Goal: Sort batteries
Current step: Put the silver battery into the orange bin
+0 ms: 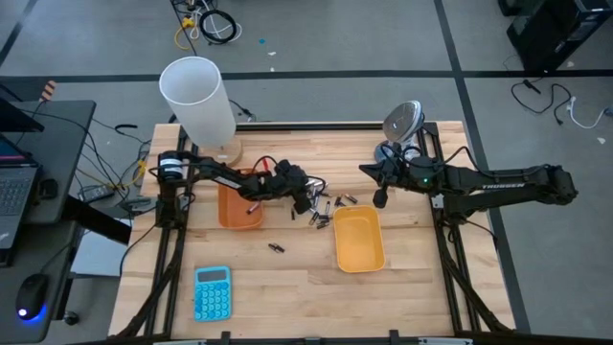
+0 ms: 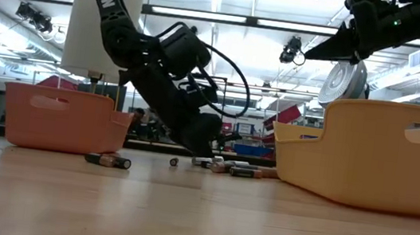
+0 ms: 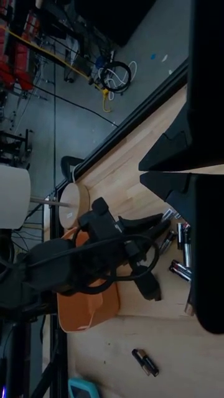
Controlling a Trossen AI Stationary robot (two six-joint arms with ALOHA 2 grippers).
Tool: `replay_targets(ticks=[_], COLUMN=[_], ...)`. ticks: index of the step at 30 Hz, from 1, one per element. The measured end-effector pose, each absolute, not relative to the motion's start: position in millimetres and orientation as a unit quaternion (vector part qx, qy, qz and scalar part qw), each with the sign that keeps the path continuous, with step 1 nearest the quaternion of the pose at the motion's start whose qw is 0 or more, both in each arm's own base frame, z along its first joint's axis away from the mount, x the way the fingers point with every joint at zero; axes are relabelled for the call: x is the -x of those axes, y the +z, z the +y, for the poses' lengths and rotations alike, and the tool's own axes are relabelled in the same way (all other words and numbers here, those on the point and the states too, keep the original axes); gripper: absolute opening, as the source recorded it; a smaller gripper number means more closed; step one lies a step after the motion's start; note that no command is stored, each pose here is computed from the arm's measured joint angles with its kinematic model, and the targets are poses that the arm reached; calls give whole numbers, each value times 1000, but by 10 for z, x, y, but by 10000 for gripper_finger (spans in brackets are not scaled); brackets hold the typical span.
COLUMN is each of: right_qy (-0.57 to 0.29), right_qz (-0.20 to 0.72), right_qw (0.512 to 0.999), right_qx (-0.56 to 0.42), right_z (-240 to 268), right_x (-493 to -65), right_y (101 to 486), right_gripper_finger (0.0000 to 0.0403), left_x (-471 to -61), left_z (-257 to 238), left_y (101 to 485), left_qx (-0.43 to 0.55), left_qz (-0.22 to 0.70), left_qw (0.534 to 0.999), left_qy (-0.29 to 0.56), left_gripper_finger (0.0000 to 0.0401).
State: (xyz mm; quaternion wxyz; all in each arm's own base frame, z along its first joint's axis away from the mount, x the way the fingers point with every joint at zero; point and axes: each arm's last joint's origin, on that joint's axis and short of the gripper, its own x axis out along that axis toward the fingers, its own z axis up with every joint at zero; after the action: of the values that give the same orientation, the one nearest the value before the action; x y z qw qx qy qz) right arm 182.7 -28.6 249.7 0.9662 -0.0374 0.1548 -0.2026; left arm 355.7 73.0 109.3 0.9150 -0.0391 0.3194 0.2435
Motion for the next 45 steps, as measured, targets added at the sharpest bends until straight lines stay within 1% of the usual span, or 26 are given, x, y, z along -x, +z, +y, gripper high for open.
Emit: replay_targets(ticks=[11,15,22,27,29,33,36,38,40,45], right_qy=[-203,-203,-203,-203,-202,-202,-202,-202,-202,-202], right_qz=[155,154,154,155,155,155,155,155,153,153], right_qw=[966,966,966,966,966,966,966,966,966,966], right_qx=[37,38,39,41,42,42,42,42,42,42], right_z=[-286,-287,-287,-288,-288,-288,-288,-288,-288,-288], right_x=[-1827,-1828,-1828,-1827,-1827,-1828,-1828,-1828,-1828,-1829], right_y=[2497,2498,2498,2498,2498,2499,2499,2499,2501,2502], right_gripper_finger=[3,3,3,3,3,3,3,3,3,3], left_x=[-3565,-3548,-3367,-3135,-3000,-2682,-2415,-2266,-2175,-2165], left_z=[711,665,511,329,258,84,-37,-76,-82,-73], left_y=[1202,1432,1911,2204,2292,2442,2505,2517,2522,2538], left_qx=[35,31,14,-5,-7,-3,-3,-10,-24,-30], left_qz=[302,276,272,299,325,387,445,480,501,496], left_qw=[923,933,940,937,932,918,895,876,862,864], left_qy=[237,228,206,179,160,90,42,45,69,82], left_gripper_finger=[30,30,30,30,30,30,30,30,30,29])
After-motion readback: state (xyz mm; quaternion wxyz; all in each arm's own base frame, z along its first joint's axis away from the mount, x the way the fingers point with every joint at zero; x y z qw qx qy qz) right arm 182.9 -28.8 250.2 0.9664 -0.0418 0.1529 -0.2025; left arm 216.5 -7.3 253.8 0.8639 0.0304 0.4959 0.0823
